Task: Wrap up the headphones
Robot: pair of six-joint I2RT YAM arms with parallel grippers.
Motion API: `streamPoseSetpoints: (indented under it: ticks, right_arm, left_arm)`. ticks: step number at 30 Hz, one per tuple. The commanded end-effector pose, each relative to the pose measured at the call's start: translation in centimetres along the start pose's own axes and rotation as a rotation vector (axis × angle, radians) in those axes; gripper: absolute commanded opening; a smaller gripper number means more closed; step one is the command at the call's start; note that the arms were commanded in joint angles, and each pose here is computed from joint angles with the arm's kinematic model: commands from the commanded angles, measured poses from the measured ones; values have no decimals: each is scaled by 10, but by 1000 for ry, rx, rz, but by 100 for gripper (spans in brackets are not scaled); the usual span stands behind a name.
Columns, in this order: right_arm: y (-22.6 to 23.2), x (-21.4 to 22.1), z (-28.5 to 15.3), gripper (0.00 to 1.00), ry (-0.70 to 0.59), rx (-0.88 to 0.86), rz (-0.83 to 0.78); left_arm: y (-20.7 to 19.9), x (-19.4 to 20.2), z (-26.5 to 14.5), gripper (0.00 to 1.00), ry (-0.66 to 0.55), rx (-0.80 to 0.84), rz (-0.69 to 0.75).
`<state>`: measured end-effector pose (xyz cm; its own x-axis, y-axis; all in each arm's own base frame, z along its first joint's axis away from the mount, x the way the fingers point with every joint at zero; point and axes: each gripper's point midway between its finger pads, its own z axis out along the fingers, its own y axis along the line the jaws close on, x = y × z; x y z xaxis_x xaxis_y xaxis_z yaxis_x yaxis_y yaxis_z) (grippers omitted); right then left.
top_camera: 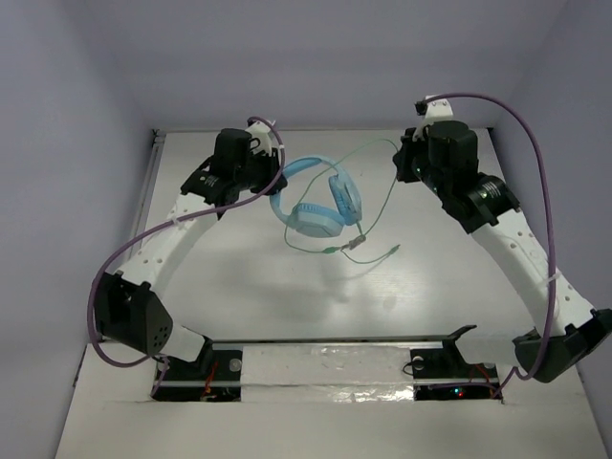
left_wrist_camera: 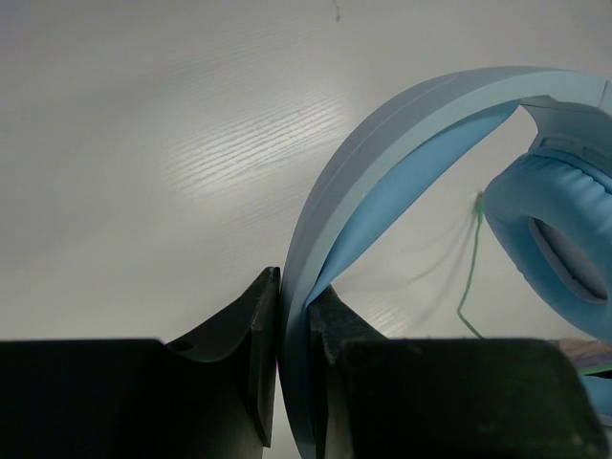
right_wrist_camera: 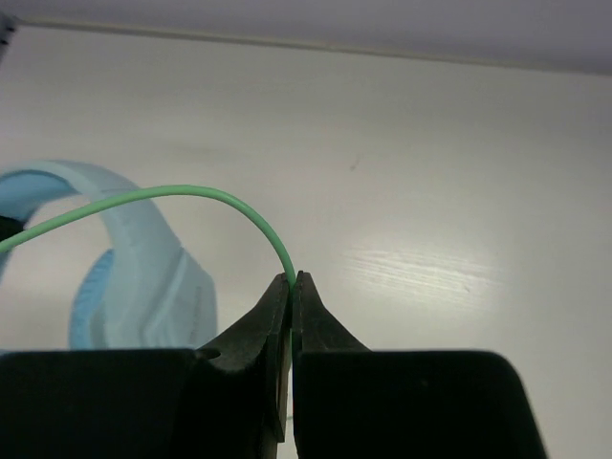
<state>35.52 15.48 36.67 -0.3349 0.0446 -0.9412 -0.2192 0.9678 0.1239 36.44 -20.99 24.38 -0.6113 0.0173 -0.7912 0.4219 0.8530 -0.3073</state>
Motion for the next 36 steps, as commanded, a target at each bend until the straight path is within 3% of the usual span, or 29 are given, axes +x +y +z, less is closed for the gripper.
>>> streamPoseSetpoints:
  ticks: [1,4,9,11,15,16,17,21,23,26,28,31,36]
  right_arm:
    - [-23,-8,-11,0,-69,113,14]
    - [-37,5,-8,0,-48,191,18]
    - [-32,18,-9,0,-92,144,77]
    - [-47,18,-9,0,-82,235,68]
    - [-45,15,-6,0,-91,230,68]
    - [-35,20,-2,0,-63,174,61]
    - [-26,19,-2,0,-56,124,56]
    - [2,11,-19,0,-76,-53,75]
    - [30,1,-34,0,-99,-220,92]
    - [61,-15,-46,0,-87,-384,114]
    - [45,-28,-41,0,-109,-275,124]
    - [14,-10,-35,0,-58,-106,105]
    - [-13,11,-36,0,-46,25,111]
  left_arm:
    - [-43,-54,-42,0,-172,186,31]
    - [-52,-61,-49,0,-185,246,27]
    - [-64,-69,-57,0,-195,373,10]
    - [-64,-68,-58,0,-196,373,24]
    - [-45,-70,-53,0,-201,264,30]
    - [-21,-81,-51,0,-239,113,17]
    - [-12,-84,-51,0,-248,79,18]
    - [-5,-99,-63,0,-323,18,23]
    - [8,-107,-66,0,-360,-60,12]
    - [-4,-111,-63,0,-360,3,-2]
    - [-17,-117,-67,0,-352,67,11]
    - [-15,-129,-74,0,-383,38,24]
    - [-35,-129,-74,0,-355,143,31]
